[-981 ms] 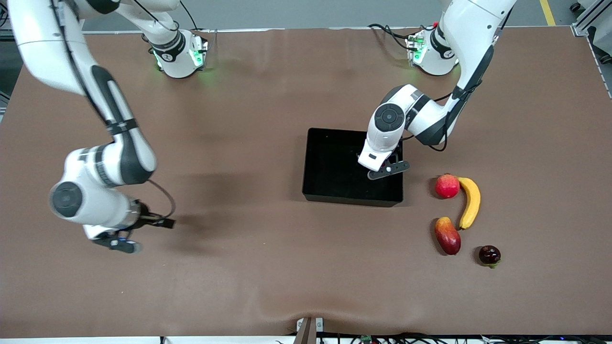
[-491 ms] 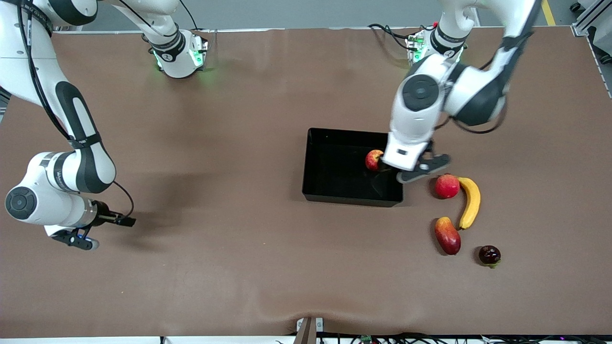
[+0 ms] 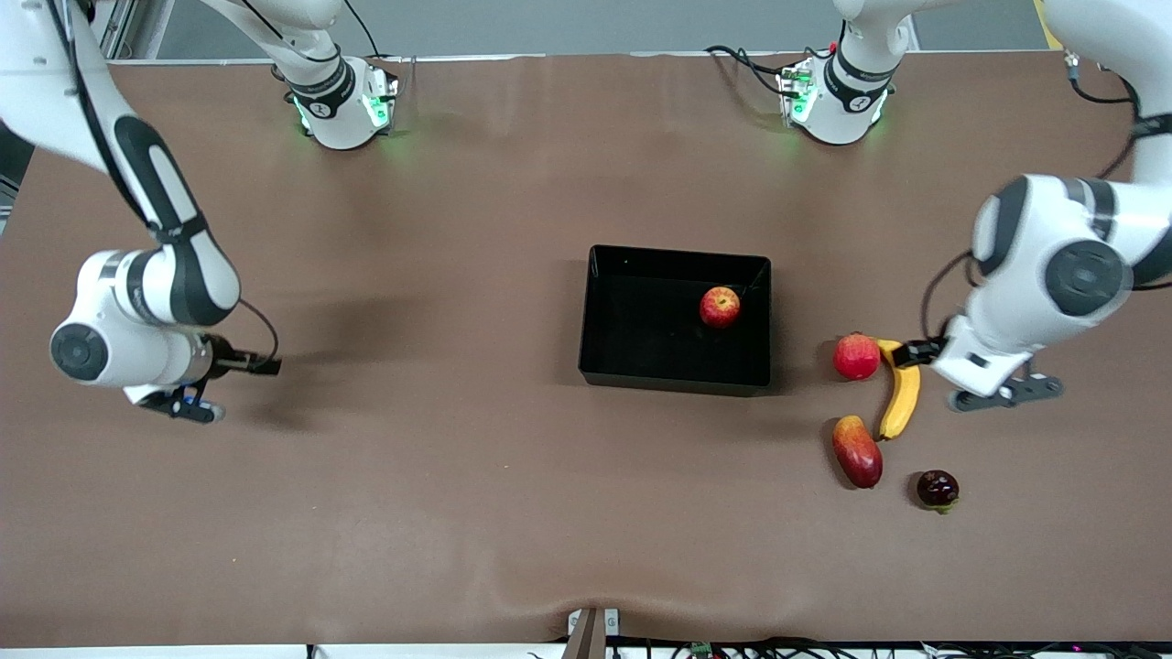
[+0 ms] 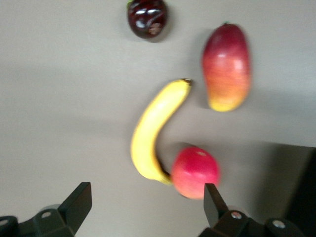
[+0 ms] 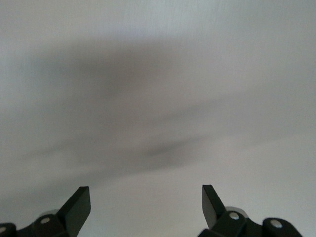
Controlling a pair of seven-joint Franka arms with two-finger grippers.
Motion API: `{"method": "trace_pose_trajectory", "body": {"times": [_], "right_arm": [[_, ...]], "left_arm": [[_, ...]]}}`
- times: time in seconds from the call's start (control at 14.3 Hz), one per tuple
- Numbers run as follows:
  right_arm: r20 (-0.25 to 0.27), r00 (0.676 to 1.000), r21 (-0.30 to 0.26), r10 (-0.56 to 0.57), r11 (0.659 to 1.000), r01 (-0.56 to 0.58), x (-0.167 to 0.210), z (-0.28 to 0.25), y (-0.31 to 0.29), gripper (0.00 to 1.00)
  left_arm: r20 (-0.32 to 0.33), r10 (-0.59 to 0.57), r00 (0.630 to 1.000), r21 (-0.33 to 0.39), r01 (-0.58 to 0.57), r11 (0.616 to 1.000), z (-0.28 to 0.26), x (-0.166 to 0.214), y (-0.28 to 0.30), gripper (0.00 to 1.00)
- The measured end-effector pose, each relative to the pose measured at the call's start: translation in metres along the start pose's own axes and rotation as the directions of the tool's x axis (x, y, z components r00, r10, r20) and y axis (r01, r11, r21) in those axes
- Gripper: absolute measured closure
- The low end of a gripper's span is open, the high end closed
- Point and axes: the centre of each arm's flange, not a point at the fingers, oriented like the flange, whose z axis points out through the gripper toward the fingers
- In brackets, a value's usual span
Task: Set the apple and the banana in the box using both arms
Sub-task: 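Move the left gripper to the yellow banana while the right gripper draws back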
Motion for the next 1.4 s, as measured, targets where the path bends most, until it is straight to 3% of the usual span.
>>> {"method": "trace_pose_trajectory", "body": {"times": [0.21,0.42,0.84,0.98,1.12,1.33,1.4], "right_arm": [[0.039,0.996,-0.024,-0.075,0.997,0.076,-0.037,-0.016,-0.036,0.00],[0.050,0.984,-0.048,-0.174,0.983,0.176,-0.065,-0.045,-0.082,0.00],[0.074,0.930,-0.083,-0.360,0.927,0.366,-0.120,-0.094,-0.166,0.00],[0.098,0.908,-0.078,-0.407,0.907,0.414,-0.129,-0.116,-0.177,0.00],[0.114,0.886,-0.065,-0.449,0.887,0.458,-0.130,-0.144,-0.175,0.00],[0.102,0.864,-0.053,-0.492,0.865,0.499,-0.130,-0.190,-0.171,0.00],[0.093,0.863,-0.051,-0.497,0.863,0.502,-0.131,-0.206,-0.170,0.00]], "left_arm": [[-0.013,0.106,0.994,-0.058,-0.107,0.993,0.065,0.013,-0.035,0.00],[-0.008,0.134,0.991,-0.105,-0.134,0.985,0.118,0.018,-0.058,0.05],[0.009,0.154,0.988,-0.133,-0.151,0.980,0.143,0.017,-0.045,0.06],[0.020,0.157,0.987,-0.140,-0.153,0.978,0.153,0.014,-0.042,0.24],[0.026,0.160,0.987,-0.154,-0.154,0.976,0.169,0.012,-0.038,0.30],[0.023,0.160,0.987,-0.162,-0.155,0.975,0.175,0.013,-0.036,0.58],[0.012,0.160,0.987,-0.158,-0.157,0.975,0.168,0.016,-0.036,0.62]]}}
